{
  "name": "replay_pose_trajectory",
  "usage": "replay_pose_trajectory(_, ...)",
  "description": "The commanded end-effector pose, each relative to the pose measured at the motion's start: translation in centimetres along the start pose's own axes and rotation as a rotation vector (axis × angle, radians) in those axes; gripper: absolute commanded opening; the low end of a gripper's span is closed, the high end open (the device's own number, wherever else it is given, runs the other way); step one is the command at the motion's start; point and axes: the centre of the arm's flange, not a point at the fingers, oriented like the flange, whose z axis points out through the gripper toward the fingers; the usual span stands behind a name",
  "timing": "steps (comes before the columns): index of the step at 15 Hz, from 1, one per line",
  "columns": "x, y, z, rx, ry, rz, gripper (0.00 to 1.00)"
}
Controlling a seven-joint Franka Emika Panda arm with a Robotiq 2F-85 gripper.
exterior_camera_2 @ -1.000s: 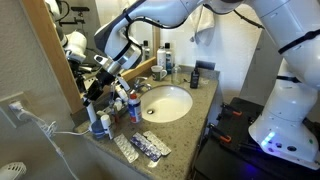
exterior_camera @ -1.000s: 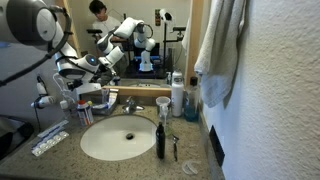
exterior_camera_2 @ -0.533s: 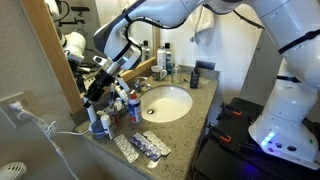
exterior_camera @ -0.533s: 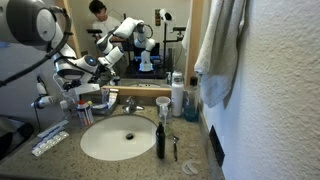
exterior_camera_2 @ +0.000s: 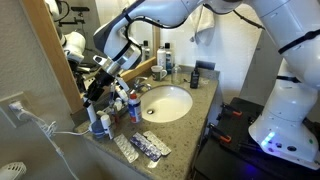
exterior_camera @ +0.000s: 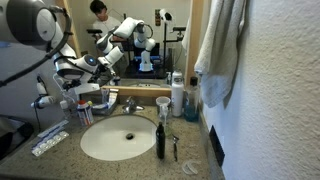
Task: Put the toothbrush on the charging station
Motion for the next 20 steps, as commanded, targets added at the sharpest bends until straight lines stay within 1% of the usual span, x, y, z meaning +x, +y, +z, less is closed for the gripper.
replay_pose_trajectory(1, -0.1, -0.7, -2.1, -0.017, 0.011, -0.008, 1.00)
replay_pose_trajectory(13, -0.5, -1.1, -4.5, -0.033, -0.015, 0.001, 1.00)
replay_pose_trajectory(20, -0.7, -1.1, -7.9, -0.078, -0.038, 0.011, 1.00)
